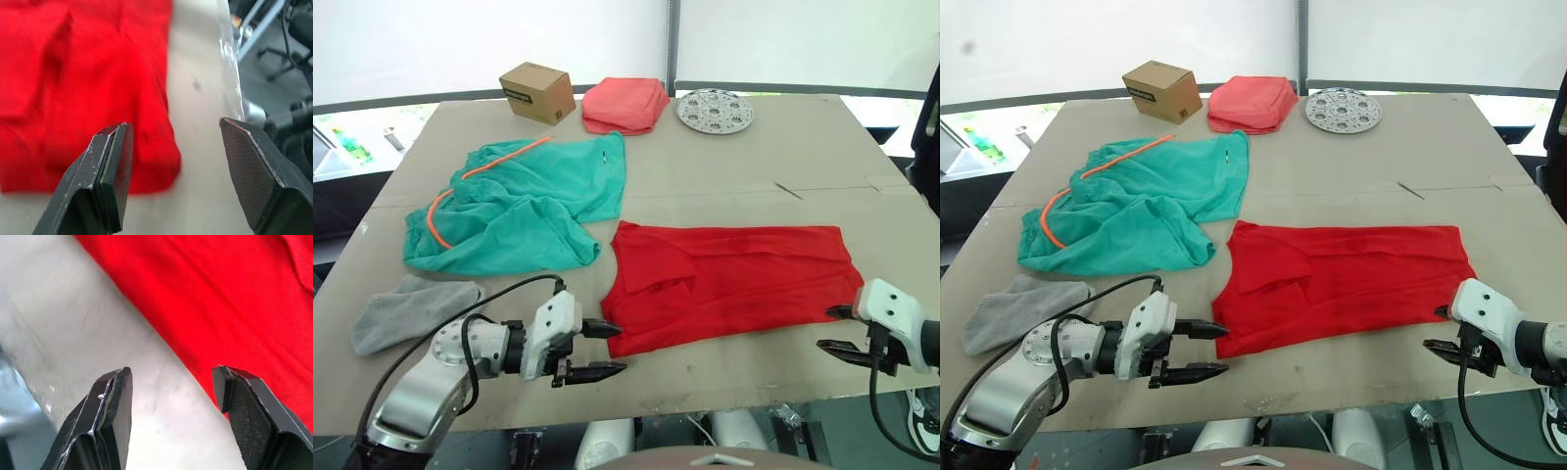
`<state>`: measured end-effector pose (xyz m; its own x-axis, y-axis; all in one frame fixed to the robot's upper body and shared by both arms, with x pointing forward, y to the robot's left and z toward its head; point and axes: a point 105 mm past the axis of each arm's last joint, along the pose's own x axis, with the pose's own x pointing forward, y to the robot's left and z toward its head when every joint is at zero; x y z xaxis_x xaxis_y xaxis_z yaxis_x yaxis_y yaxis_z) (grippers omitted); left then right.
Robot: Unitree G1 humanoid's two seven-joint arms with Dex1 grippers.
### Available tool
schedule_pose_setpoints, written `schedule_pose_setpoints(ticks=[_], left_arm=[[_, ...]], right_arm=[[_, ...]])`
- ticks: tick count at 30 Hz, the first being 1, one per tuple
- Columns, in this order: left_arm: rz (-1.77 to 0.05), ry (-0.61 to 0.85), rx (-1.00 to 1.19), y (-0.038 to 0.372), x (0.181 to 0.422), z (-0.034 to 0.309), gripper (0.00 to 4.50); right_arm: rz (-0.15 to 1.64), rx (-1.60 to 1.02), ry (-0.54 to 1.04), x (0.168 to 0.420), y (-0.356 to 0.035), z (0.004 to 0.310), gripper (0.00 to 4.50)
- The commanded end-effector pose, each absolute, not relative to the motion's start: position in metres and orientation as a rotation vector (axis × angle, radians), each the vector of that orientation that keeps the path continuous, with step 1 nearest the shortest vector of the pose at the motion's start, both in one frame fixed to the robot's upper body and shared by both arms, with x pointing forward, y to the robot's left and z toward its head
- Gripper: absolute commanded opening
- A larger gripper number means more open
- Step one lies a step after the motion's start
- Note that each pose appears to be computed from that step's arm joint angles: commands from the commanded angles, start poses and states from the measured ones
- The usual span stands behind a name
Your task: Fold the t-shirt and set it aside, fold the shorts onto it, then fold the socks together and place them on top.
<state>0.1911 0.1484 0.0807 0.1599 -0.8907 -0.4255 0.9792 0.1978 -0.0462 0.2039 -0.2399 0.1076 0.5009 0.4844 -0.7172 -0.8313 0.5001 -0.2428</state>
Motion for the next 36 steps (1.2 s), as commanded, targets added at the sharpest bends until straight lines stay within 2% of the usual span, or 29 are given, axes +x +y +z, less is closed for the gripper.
schedule_pose_setpoints(ticks=[1,4,15,22,26,30,32,34,36], left_arm=[[-1.370,0.375,0.333,0.147,0.190,0.077,3.09],[-1.336,0.359,0.361,0.145,0.198,0.076,3.09],[-1.339,0.307,0.376,0.122,0.192,0.079,3.09],[-1.255,0.289,0.400,0.122,0.206,0.070,3.09],[-1.271,0.292,0.407,0.125,0.205,0.069,3.09],[-1.259,0.297,0.170,0.120,0.211,0.090,3.09],[-1.253,0.307,0.062,0.120,0.217,0.101,3.09],[-1.128,0.286,0.005,0.125,0.254,0.112,3.09],[-0.996,0.281,0.023,0.128,0.289,0.116,3.09]], right_arm=[[0.797,-0.727,0.640,0.214,-0.246,0.108,2.79],[0.702,-0.790,0.683,0.229,-0.255,0.106,2.79],[0.637,-0.985,0.905,0.222,-0.284,0.099,2.79],[0.637,-0.834,0.792,0.236,-0.260,0.105,2.79],[0.594,-0.863,0.811,0.242,-0.265,0.102,2.79],[0.541,-0.683,0.750,0.258,-0.256,0.124,2.79],[0.544,-0.563,0.690,0.269,-0.244,0.141,2.79],[0.484,-0.535,0.594,0.297,-0.242,0.165,2.79],[0.414,-0.553,0.567,0.318,-0.247,0.173,2.79]])
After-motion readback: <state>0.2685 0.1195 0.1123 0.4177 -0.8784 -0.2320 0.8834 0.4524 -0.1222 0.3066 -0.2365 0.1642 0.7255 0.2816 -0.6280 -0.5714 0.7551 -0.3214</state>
